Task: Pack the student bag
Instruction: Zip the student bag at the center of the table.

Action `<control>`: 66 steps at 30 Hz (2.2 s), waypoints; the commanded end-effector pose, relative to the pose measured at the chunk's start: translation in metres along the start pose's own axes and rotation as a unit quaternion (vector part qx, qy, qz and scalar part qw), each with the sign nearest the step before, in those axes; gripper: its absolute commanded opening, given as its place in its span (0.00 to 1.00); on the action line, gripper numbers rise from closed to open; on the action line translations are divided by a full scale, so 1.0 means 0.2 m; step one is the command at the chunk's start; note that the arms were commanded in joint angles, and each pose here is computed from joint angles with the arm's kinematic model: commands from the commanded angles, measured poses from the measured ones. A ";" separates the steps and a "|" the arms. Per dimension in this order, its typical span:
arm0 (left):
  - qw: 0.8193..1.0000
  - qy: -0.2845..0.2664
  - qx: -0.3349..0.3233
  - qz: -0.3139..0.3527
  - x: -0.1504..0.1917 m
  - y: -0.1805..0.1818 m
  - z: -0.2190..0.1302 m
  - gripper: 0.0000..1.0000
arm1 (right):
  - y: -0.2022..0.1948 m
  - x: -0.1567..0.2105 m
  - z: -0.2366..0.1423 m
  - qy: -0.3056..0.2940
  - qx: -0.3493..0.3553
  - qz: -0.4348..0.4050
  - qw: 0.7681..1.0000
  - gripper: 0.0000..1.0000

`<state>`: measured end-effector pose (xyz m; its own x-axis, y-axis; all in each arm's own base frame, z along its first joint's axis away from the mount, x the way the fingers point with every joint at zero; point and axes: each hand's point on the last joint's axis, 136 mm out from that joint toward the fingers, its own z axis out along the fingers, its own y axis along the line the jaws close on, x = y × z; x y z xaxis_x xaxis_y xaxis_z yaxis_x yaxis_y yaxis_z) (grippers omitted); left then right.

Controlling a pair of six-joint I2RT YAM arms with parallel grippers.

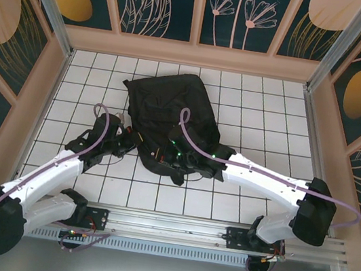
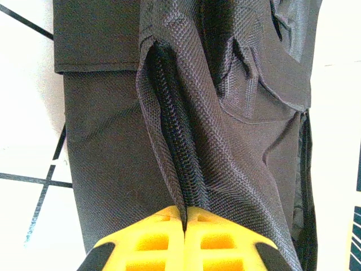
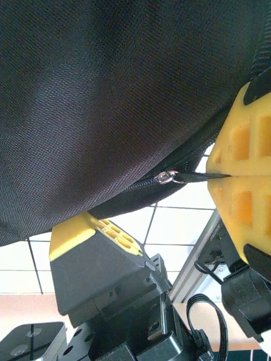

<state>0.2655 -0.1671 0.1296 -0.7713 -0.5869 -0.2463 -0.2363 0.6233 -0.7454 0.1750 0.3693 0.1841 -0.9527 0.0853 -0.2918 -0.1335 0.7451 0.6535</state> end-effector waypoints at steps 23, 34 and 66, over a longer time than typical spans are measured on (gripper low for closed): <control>0.984 0.030 -0.006 0.177 -0.04 -0.20 -0.18 0.26 | -0.37 0.24 -0.01 0.049 0.129 -0.066 0.988 0.00; 0.979 0.082 -0.022 0.185 0.12 -0.27 0.18 0.21 | -0.33 0.15 -0.01 0.016 0.097 -0.034 0.995 0.00; 0.988 0.101 0.073 -0.088 0.36 -0.12 0.00 0.30 | -0.07 -0.08 -0.03 0.019 -0.043 0.020 0.999 0.00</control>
<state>0.2335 -0.2011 0.1376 -0.8256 -0.4972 -0.2667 -0.1520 0.6512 -0.7436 0.1900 0.3481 0.1728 -0.9721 0.0816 -0.2198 -0.0959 0.7171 0.6904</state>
